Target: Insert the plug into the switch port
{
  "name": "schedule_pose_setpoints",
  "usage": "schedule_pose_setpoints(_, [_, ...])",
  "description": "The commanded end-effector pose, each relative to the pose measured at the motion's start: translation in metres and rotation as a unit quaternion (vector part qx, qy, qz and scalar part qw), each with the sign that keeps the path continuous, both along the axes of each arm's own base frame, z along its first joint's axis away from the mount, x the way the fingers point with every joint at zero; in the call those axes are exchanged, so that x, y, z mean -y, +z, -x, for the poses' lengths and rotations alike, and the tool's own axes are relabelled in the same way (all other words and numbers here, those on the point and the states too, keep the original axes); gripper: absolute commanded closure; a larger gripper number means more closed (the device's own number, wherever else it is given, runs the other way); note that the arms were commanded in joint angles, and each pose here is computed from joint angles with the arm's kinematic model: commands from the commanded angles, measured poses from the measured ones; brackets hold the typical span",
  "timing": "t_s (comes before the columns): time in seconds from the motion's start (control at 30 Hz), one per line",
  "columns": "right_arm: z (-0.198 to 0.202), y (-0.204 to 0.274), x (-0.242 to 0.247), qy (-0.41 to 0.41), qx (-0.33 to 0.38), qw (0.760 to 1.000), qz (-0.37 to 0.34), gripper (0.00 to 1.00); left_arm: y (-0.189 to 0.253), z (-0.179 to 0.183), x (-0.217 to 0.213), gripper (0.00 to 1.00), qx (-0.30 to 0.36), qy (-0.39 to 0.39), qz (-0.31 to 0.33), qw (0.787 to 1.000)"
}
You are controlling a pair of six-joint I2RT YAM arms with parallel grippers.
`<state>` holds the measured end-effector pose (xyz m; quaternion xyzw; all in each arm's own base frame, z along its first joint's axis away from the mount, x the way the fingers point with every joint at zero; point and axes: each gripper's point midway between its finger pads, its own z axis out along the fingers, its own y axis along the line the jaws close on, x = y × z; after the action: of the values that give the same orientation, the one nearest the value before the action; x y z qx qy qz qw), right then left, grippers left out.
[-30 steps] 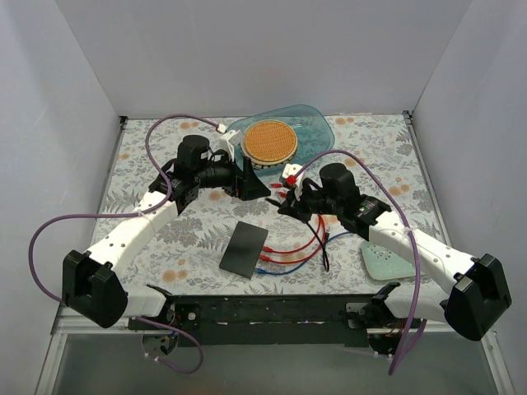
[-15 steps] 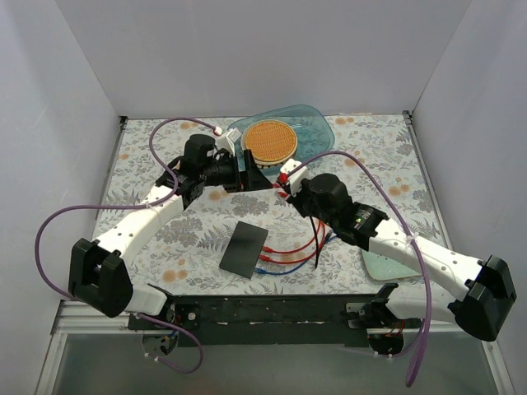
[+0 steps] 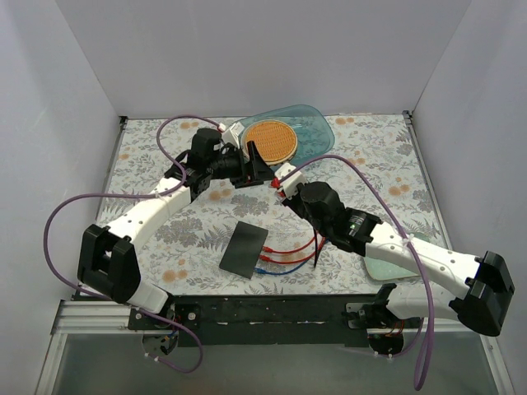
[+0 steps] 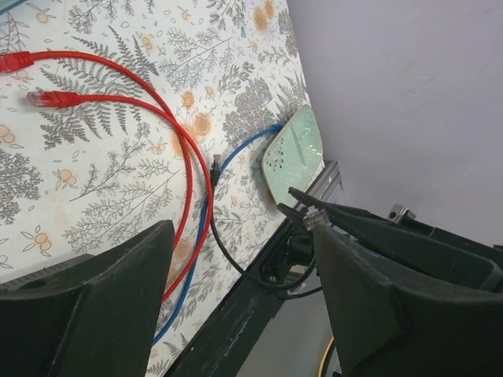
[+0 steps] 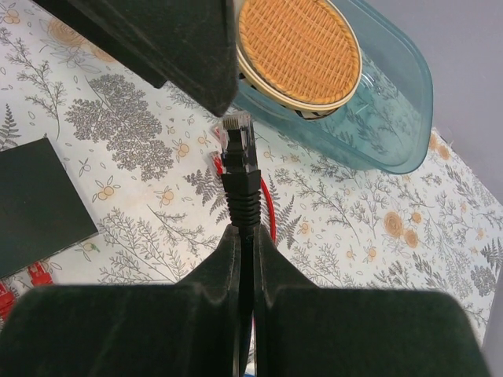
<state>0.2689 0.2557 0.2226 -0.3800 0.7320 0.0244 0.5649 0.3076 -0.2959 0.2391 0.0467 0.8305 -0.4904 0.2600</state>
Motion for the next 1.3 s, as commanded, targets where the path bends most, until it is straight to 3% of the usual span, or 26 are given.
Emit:
schedule_pose_setpoints(0.0, [-0.006, 0.026, -0.008, -0.01, 0.031, 0.999, -0.027, 0.99, 0.034, -0.001, 0.018, 0.3, 0.031, -0.02, 0.031, 0.999])
schedule_pose_setpoints(0.13, [-0.005, 0.024, -0.009, -0.007, 0.031, 0.999, -0.026, 0.99, 0.034, -0.002, 0.027, 0.32, 0.031, -0.024, 0.03, 0.999])
schedule_pose_setpoints(0.43, [-0.007, 0.024, -0.007, -0.02, 0.033, 0.999, -0.021, 0.99, 0.028, 0.005, 0.051, 0.64, 0.019, -0.055, 0.027, 0.998])
schedule_pose_setpoints(0.57, [-0.009, 0.023, -0.006, -0.027, 0.033, 0.999, -0.016, 0.99, 0.025, 0.012, 0.062, 0.86, 0.016, -0.079, 0.026, 0.996])
schedule_pose_setpoints(0.6, [-0.01, 0.023, -0.006, -0.03, 0.032, 0.999, -0.016, 0.99, 0.024, 0.013, 0.063, 0.97, 0.014, -0.081, 0.025, 0.996])
schedule_pose_setpoints(0.83, [-0.009, 0.017, -0.008, -0.028, 0.018, 0.999, -0.009, 0.98, 0.025, 0.004, 0.052, 1.0, 0.045, -0.044, 0.0, 0.998])
schedule_pose_setpoints(0.9, [-0.005, 0.017, -0.013, -0.009, 0.012, 1.0, -0.012, 0.79, 0.023, 0.002, 0.046, 1.0, 0.067, -0.036, -0.017, 0.997])
schedule_pose_setpoints(0.93, [-0.003, 0.021, -0.014, 0.001, 0.013, 1.0, -0.018, 0.62, 0.021, -0.001, 0.042, 1.0, 0.074, -0.028, -0.026, 0.997])
schedule_pose_setpoints(1.0, [0.003, 0.022, -0.02, 0.03, 0.007, 0.999, -0.031, 0.45, 0.016, -0.006, 0.031, 1.0, 0.098, -0.015, -0.05, 0.994])
schedule_pose_setpoints(1.03, [0.006, 0.028, -0.021, 0.043, 0.009, 0.998, -0.042, 0.28, 0.015, -0.01, 0.025, 1.0, 0.104, -0.007, -0.058, 0.993])
schedule_pose_setpoints(1.13, [0.013, 0.032, -0.029, 0.09, -0.01, 0.994, -0.055, 0.17, 0.012, -0.011, 0.01, 1.0, 0.138, 0.004, -0.077, 0.987])
schedule_pose_setpoints(1.27, [0.024, 0.041, -0.036, 0.158, -0.043, 0.983, -0.085, 0.16, 0.02, -0.004, 0.001, 1.0, 0.194, -0.005, -0.081, 0.978])
